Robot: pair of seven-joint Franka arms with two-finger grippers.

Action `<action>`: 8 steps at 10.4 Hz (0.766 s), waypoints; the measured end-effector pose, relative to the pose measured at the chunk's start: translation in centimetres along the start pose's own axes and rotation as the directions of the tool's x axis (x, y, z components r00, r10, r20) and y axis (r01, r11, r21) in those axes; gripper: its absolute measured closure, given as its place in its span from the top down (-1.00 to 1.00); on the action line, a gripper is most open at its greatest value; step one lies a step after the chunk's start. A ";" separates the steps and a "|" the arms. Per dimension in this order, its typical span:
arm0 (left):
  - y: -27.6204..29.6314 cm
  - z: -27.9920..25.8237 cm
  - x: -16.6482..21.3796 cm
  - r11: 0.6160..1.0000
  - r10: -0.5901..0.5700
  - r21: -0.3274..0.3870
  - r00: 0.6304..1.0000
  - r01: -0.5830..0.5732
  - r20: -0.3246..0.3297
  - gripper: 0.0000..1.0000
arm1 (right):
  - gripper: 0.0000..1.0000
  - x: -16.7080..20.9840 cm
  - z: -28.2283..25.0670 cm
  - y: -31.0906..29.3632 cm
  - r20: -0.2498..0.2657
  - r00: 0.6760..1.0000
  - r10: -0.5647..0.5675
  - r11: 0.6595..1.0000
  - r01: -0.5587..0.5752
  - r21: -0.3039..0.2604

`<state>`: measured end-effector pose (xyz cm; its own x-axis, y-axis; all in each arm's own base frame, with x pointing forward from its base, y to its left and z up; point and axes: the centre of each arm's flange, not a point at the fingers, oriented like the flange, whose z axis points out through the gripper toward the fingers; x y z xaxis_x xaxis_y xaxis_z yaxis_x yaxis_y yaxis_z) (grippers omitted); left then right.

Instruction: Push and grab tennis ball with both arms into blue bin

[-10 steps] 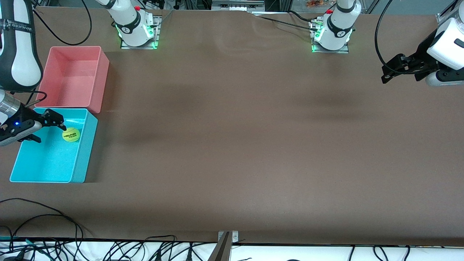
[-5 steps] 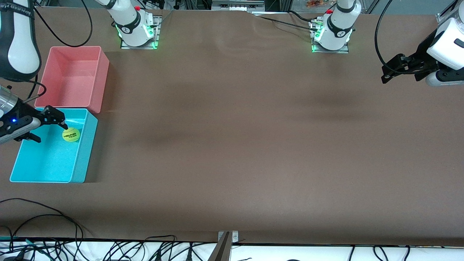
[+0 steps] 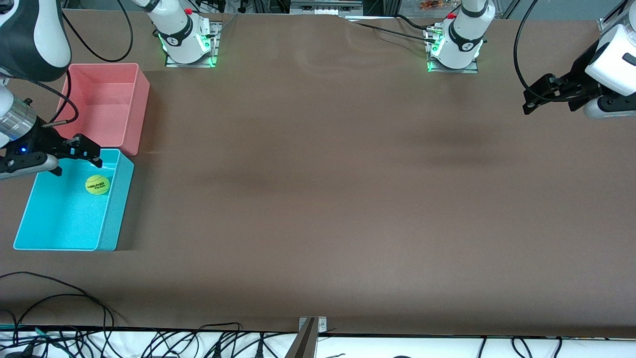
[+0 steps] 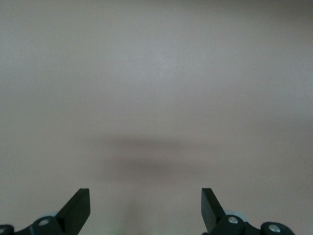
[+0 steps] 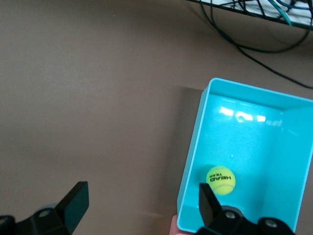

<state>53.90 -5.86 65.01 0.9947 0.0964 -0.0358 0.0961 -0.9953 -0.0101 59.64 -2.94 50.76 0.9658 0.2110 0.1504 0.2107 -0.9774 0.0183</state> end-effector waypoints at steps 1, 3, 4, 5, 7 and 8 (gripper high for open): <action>0.0 0.0 0.0 1.000 0.000 0.000 1.000 0.000 0.000 1.00 | 1.00 -0.2 -0.8 -0.1 0.000 0.999 0.034 0.999 -0.034 -0.009; 0.0 0.0 0.0 1.000 0.000 0.000 1.000 0.000 0.000 1.00 | 1.00 -0.4 -3.0 -0.1 0.012 0.997 0.070 0.998 -0.070 -0.008; 0.0 0.0 0.0 1.000 0.000 0.000 1.000 0.000 0.000 1.00 | 1.00 -0.4 -4.5 -0.1 0.024 0.996 0.084 0.996 -0.084 -0.005; 0.0 0.0 0.0 1.000 0.000 0.000 1.000 0.000 0.000 1.00 | 1.00 -0.4 -5.8 -0.2 0.035 0.993 0.114 0.993 -0.114 -0.004; 0.0 0.0 0.0 1.000 -0.001 0.000 1.000 0.001 0.000 1.00 | 1.00 -0.7 -7.5 -1.2 0.063 0.988 0.144 0.990 -0.144 0.001; 0.0 0.0 0.0 1.000 0.000 0.000 1.000 0.000 0.000 1.00 | 1.00 -1.0 -8.2 -1.9 0.071 0.987 0.142 0.990 -0.143 0.004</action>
<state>53.90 -5.83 65.01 0.9947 0.0968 -0.0358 0.0965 -0.9953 -0.0101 57.08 -1.44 58.74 0.9943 0.0702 0.0806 0.0710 -0.9975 -0.0069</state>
